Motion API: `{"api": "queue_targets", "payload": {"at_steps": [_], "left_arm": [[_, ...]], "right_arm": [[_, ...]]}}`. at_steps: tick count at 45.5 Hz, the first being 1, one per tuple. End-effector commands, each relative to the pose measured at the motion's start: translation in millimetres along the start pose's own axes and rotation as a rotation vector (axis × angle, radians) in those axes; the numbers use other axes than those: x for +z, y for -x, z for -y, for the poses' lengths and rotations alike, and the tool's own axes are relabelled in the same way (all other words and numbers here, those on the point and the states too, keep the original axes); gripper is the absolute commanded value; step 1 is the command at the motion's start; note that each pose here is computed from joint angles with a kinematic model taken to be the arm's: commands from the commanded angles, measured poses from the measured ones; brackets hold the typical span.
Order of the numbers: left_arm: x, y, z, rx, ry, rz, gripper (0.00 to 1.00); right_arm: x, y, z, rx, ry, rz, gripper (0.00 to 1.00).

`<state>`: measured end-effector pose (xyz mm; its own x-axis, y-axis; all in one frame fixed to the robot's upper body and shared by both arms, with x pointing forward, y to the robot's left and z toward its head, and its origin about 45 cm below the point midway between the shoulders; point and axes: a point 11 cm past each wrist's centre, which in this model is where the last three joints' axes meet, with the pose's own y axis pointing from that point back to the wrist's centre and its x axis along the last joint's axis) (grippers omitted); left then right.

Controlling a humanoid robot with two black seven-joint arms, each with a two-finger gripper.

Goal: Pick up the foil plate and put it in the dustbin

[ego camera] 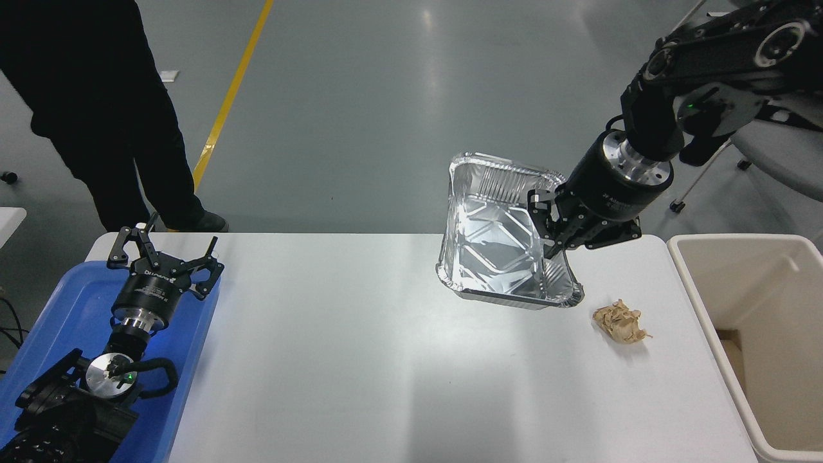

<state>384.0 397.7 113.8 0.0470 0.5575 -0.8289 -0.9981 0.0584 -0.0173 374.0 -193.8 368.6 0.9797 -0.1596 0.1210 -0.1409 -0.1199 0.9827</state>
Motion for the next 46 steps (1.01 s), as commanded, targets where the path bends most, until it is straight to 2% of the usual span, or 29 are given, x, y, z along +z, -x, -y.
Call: {"api": "queue_targets", "payload": {"at_steps": [1,13,20,28,35,46], "left_arm": [[0,0,0,0.000,0.000,0.000,0.99],[1,-1,-1,0.003,0.006,-0.003,0.99],[1,-1,-1,0.003,0.006,-0.003,0.99],[0,-2,-2,0.005,0.007,-0.003,0.99],[0,-2,-2,0.005,0.007,-0.003,0.99],[1,-2,-2,0.005,0.008,-0.003,0.99]], "right_arm": [[8,-4,-11,0.017,0.027,0.002,0.00],[72,-17,-23,0.047,-0.008,0.164,0.00],[145,-21,-7,0.045,0.097,0.263,0.00],[226,-14,0,0.061,0.119,0.439,0.00],[297,-5,11,0.092,0.203,0.521,0.00],[370,18,54,0.176,0.288,0.674,0.00]]}}
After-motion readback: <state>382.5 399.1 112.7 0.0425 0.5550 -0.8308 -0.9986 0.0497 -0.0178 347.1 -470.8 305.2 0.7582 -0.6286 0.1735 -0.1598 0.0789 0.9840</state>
